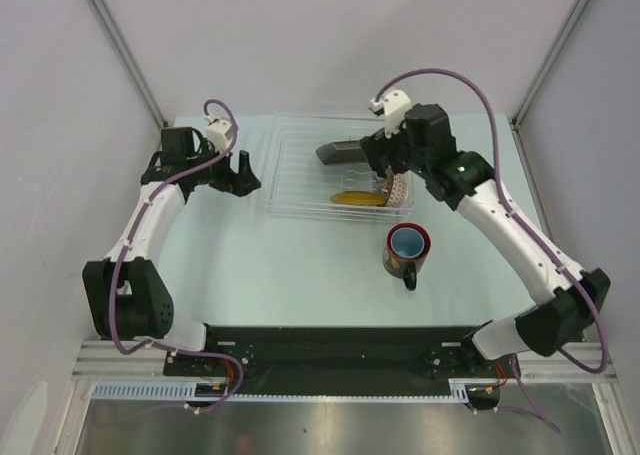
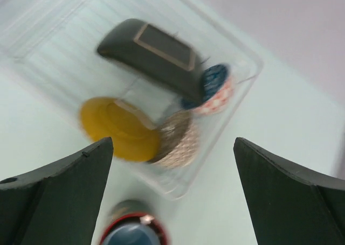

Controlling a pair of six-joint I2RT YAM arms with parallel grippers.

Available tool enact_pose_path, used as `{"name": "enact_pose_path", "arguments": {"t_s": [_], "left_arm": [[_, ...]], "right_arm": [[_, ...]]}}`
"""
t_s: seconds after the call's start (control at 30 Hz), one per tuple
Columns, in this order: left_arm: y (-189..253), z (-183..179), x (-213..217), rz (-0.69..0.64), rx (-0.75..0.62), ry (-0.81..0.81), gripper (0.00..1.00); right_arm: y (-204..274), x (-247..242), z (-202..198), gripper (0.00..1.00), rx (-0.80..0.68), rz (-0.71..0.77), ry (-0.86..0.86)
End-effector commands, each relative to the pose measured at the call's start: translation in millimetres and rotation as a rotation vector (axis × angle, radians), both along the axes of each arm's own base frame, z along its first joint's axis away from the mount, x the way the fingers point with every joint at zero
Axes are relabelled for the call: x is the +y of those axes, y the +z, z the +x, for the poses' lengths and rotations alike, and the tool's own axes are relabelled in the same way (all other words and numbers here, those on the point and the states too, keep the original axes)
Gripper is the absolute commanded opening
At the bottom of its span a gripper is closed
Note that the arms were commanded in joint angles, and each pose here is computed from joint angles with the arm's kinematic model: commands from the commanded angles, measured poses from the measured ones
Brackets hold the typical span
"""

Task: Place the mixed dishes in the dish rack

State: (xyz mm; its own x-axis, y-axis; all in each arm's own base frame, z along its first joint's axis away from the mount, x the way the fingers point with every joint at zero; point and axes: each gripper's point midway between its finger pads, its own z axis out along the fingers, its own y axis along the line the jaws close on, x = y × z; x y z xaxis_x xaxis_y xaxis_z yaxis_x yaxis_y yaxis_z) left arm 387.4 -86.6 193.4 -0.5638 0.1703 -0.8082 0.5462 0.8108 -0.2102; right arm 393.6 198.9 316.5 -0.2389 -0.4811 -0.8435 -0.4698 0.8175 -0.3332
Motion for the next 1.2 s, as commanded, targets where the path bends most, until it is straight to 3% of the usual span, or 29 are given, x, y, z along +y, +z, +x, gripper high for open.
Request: {"name": "enact_pose_path", "arguments": {"t_s": [0.0,0.17,0.33,0.43,0.5,0.6,0.63,0.67,0.73,0.8,0.9,1.17], "left_arm": [[20.6,-9.4,-2.0,0.006,-0.059,-0.020,0.96],[26.5,-15.8,-1.9,0.004,-0.080,-0.014,0.96],[26.7,-23.9,-2.1,0.005,-0.080,-0.012,0.96],[31.2,-27.9,-1.8,0.008,-0.094,-0.012,0.96],[35.5,-30.1,-1.9,0.008,-0.106,-0.012,0.96],[40.4,-31.1,-2.4,0.005,-0.118,-0.014,0.96],[40.3,-31.5,-2.2,0.006,-0.115,-0.013,0.96],[40.6,-32.6,-1.9,0.005,-0.113,-0.012,0.96],[42.9,-34.4,-1.4,0.007,-0.119,-0.010,0.96],[41.8,-36.1,-0.6,0.017,-0.124,-0.009,0.96],[39.7,-37.5,0.5,0.024,-0.123,-0.007,0.96],[36.9,-38.3,-1.0,0.013,-0.118,-0.008,0.96]], "right_arm": [[-48.8,0.7,-65.7,1.00,0.382,0.336,-0.067],[-95.3,-40.1,-97.7,1.00,0.397,0.175,-0.348],[-69.7,-53.7,-107.5,1.00,0.362,0.457,-0.490],[-63.5,-41.2,-117.5,1.00,0.494,0.651,-0.472],[-76.8,-40.5,-127.8,1.00,0.553,0.690,-0.487],[-89.8,-17.8,-135.3,0.98,0.612,0.674,-0.360],[-97.1,-19.9,-133.4,0.91,0.602,0.625,-0.376],[-107.5,-18.2,-132.8,0.68,0.605,0.571,-0.392],[-120.8,-19.1,-139.1,0.50,0.587,0.452,-0.434],[-135.0,-13.0,-145.6,0.59,0.592,0.369,-0.448],[-141.3,-14.0,-151.0,0.59,0.569,0.306,-0.475],[-149.4,-25.2,-146.6,0.39,0.545,0.240,-0.522]]}}
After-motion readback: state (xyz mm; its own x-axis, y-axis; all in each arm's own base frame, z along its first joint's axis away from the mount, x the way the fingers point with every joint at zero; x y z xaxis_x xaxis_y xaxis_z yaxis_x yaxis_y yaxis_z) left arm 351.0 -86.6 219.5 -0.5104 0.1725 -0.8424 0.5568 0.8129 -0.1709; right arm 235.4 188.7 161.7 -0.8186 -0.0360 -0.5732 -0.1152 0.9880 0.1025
